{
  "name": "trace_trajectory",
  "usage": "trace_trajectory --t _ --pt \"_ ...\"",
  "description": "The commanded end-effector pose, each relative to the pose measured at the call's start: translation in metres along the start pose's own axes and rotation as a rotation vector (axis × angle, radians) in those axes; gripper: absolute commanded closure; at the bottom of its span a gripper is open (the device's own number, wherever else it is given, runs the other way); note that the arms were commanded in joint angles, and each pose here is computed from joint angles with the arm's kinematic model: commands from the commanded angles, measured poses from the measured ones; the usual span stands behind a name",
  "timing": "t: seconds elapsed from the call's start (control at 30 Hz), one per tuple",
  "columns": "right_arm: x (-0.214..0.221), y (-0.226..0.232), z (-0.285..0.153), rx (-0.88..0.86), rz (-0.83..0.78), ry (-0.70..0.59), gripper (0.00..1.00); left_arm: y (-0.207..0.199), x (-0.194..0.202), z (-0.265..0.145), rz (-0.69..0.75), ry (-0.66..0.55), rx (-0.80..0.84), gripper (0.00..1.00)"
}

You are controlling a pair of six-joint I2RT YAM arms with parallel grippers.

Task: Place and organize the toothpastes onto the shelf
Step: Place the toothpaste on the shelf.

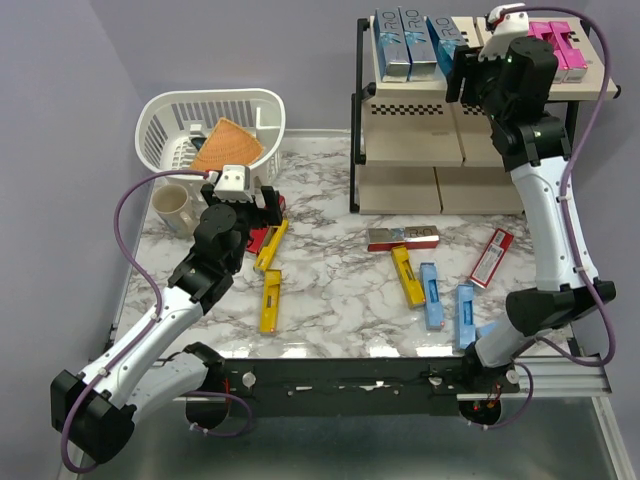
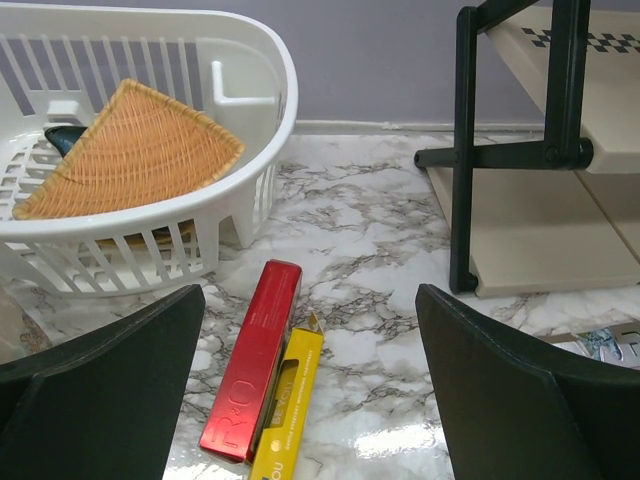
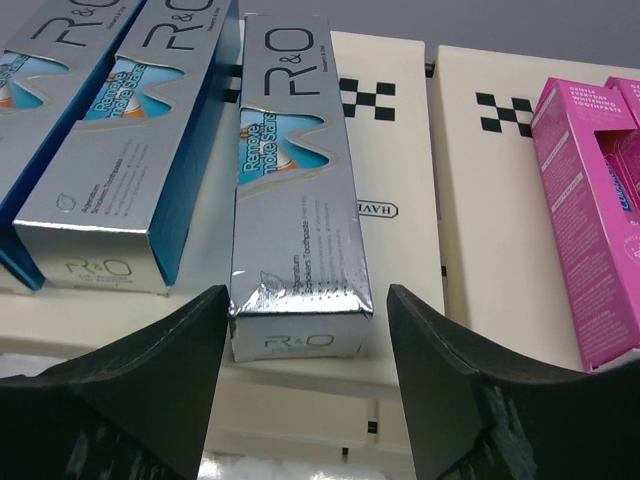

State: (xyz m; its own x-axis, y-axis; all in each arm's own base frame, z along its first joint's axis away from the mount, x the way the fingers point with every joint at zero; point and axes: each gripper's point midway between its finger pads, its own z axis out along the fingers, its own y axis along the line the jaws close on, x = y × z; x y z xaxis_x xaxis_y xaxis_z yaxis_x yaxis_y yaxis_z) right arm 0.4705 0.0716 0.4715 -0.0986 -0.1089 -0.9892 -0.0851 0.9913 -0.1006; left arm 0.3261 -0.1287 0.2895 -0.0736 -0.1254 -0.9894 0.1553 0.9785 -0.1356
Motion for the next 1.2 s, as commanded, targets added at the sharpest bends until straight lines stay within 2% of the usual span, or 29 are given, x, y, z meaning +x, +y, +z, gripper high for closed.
trace_trajectory --t 0.0,0.13,0.5,0.53,0.73,1.17 --pt "-0.026 0.0 -0.023 -0.026 0.037 -0.113 0.28 -0.007 -0.02 -0.003 -0.008 -0.045 0.034 0.01" --pt "-0.026 0.002 -0.018 -0.036 0.033 -0.127 0.35 -0.008 -0.02 -0.003 -0.01 -0.045 0.037 0.01" --pt "-0.014 0.006 0.002 -0.04 0.028 -0.097 0.41 -0.008 -0.02 -0.003 -0.011 -0.043 0.038 0.01" --pt "-0.015 0.005 0.002 -0.039 0.027 -0.1 0.46 -0.008 -0.02 -0.003 -0.009 -0.043 0.038 0.01" --pt "-0.023 0.012 0.001 -0.074 0.035 -0.129 0.54 -0.008 -0.02 -0.003 -0.012 -0.043 0.04 0.01" --pt "-0.024 0.022 0.013 -0.106 0.132 -0.137 0.55 -0.008 -0.018 -0.002 -0.007 -0.037 0.039 0.01"
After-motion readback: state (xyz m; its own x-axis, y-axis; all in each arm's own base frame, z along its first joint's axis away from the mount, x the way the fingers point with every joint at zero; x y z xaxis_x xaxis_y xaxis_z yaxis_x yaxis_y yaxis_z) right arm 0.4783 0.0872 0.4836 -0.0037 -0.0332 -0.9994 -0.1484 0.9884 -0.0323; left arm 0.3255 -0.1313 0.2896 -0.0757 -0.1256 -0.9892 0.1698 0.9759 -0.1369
